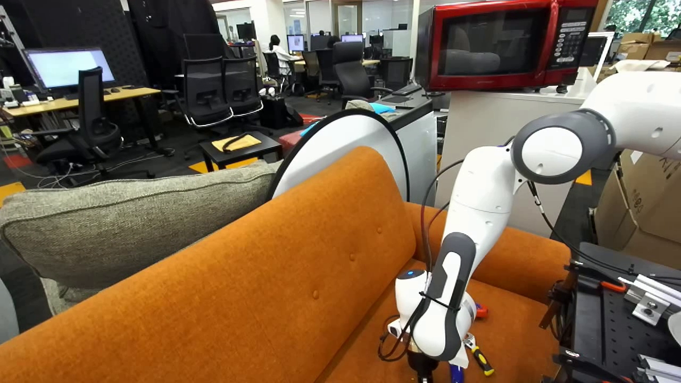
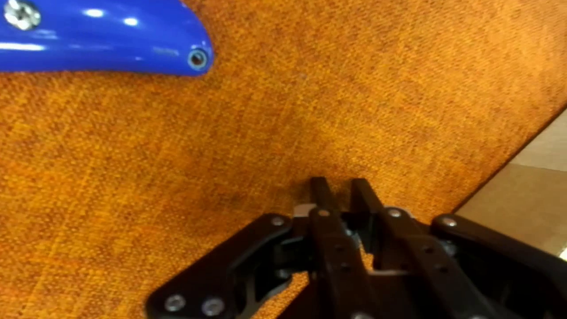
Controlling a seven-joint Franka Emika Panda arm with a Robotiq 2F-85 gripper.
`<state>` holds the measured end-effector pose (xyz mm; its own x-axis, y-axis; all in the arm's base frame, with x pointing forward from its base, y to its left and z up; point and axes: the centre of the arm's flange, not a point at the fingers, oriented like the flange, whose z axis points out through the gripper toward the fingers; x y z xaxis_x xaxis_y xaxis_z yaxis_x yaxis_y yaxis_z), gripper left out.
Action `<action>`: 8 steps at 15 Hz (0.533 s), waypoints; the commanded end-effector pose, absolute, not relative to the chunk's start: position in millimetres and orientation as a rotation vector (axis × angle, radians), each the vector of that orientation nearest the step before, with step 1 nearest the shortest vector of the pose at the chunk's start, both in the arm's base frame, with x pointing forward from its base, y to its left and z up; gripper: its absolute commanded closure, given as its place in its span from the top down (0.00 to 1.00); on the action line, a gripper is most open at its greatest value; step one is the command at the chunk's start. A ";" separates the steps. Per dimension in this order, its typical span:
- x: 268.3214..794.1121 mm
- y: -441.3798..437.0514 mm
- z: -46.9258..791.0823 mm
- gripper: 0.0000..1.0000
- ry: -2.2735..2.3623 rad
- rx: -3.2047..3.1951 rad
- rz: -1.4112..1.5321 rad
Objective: Put the yellow box and the brown stick object in the box
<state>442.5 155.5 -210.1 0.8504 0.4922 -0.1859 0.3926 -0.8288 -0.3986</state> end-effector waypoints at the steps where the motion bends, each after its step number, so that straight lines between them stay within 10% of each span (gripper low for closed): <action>1: 443.5 165.7 -209.3 0.04 -0.645 -2.664 0.375; 8: 475.9 128.8 -154.8 0.04 -0.612 -2.720 0.138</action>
<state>475.3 143.7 -186.0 0.8836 0.4611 -0.0812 0.4052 -0.8402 -0.3604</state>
